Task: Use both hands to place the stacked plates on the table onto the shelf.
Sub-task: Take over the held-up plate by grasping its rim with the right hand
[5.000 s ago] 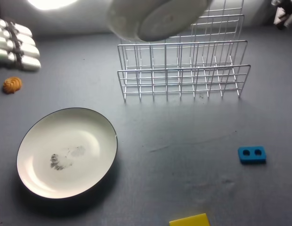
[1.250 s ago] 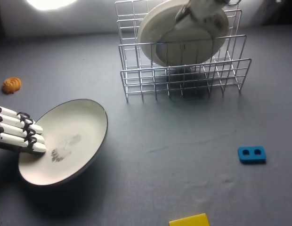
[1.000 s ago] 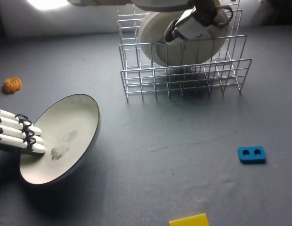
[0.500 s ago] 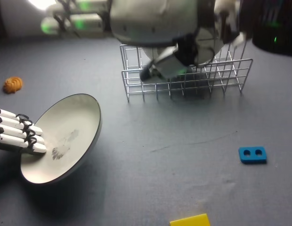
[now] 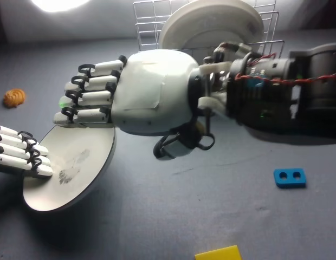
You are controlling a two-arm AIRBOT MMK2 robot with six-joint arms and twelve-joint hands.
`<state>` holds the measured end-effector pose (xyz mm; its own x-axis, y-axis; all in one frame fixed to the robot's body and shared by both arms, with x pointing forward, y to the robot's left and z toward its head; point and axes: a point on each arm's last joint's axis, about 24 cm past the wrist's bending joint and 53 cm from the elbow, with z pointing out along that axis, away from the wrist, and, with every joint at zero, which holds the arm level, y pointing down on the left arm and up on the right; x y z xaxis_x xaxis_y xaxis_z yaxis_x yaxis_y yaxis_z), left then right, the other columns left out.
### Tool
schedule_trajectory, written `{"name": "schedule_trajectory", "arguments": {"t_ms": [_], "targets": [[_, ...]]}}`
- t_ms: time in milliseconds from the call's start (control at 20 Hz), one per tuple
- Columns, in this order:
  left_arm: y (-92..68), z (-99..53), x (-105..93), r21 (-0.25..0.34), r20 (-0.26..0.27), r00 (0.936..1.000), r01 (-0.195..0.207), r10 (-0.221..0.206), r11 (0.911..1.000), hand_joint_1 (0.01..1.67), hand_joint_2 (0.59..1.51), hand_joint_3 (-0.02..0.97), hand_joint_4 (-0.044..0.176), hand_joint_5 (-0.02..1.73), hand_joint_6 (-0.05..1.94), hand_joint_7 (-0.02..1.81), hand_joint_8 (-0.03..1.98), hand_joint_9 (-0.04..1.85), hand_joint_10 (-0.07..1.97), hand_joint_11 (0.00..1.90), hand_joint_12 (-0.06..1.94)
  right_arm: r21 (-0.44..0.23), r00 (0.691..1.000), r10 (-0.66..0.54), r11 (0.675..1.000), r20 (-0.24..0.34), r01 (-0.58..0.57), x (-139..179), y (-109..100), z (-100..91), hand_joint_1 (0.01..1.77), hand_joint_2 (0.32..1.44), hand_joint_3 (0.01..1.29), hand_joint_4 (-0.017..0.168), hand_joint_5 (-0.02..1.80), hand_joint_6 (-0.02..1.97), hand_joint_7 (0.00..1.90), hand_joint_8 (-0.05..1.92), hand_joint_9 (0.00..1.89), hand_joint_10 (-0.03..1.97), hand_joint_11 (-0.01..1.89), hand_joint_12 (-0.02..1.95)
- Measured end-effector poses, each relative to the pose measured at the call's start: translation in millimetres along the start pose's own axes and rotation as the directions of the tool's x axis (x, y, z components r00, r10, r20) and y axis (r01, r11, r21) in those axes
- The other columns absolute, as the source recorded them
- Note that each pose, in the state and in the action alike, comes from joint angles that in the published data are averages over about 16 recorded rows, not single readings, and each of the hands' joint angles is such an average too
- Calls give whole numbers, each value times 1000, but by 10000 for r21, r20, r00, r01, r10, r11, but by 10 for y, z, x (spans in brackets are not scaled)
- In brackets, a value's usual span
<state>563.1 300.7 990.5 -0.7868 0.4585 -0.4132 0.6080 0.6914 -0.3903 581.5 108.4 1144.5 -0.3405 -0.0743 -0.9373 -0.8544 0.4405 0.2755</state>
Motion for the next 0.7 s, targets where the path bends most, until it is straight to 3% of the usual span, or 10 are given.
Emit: {"name": "schedule_trajectory", "arguments": {"t_ms": [700], "targets": [[-6,10,-27,36,-53,9999,-149,149,9999,22,1158,17,-6,-7,-28,-10,-16,-27,-59,32,37,-7,9982,531,9986,-264,-532,517,-55,643,1219,899,12,4,21,33,11,9,12,5,19,296]]}}
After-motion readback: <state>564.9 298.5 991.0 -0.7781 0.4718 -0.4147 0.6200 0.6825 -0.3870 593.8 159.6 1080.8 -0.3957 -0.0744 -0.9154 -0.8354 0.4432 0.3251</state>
